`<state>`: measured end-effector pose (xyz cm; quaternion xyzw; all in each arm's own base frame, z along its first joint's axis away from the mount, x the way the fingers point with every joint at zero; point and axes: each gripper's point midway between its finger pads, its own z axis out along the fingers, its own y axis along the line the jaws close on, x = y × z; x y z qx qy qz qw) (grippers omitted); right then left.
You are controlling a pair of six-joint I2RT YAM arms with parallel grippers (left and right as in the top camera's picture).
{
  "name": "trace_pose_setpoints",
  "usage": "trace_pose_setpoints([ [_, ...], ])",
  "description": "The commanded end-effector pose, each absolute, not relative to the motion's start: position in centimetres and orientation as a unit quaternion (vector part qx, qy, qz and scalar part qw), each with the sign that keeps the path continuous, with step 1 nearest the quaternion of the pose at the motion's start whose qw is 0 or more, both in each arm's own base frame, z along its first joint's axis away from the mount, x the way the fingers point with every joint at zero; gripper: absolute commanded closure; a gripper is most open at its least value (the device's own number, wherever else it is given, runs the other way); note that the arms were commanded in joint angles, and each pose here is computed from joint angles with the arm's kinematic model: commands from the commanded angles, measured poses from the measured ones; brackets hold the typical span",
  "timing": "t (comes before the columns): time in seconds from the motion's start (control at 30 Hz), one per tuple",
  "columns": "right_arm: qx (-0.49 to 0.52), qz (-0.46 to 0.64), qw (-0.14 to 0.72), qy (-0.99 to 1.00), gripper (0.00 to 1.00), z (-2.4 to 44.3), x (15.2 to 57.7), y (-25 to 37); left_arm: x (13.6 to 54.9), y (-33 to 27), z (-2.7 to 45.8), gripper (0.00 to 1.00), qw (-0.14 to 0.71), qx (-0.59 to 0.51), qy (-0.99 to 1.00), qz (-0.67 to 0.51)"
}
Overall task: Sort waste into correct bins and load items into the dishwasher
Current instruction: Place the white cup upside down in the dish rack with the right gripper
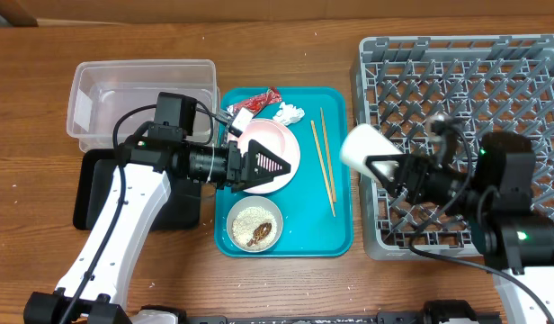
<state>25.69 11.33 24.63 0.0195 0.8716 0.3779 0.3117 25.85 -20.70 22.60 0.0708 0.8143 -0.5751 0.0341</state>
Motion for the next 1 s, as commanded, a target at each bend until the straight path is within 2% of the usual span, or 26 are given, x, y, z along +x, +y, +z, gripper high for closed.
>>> trace_pose_setpoints([
  [0.0,0.142,0.200,0.316,0.916,0.35,21.3,25.9,4.7,26.2,-20.0,22.2,0.00,0.081,0.078,0.851,-0.512],
  [0.23,0.191,0.098,0.199,0.956,0.36,16.3,22.4,1.9,26.7,-18.2,22.9,0.00,0.151,0.057,0.889,-0.429],
  [0.43,0.196,0.087,0.150,0.965,0.36,14.1,22.9,1.9,26.6,-17.3,24.0,0.00,0.204,0.058,0.900,-0.381],
  [0.57,0.185,0.101,0.125,0.970,0.28,13.0,23.5,2.7,26.3,-17.4,23.8,0.00,0.213,0.065,0.907,-0.359],
  [0.63,0.171,0.110,0.128,0.971,0.23,13.3,23.8,3.2,26.1,-17.5,23.3,0.00,0.210,0.065,0.913,-0.343],
  [0.73,0.146,0.119,0.154,0.970,0.10,15.3,24.6,4.1,25.7,-17.4,22.6,0.00,0.204,0.065,0.923,-0.320],
  [0.9,0.089,0.147,0.210,0.963,0.09,19.9,25.7,7.0,25.4,-16.8,22.6,0.00,0.197,0.054,0.931,-0.302],
  [0.97,0.062,0.165,0.223,0.959,0.14,21.1,26.0,8.7,25.4,-16.2,22.5,0.00,0.199,0.046,0.938,-0.282],
])
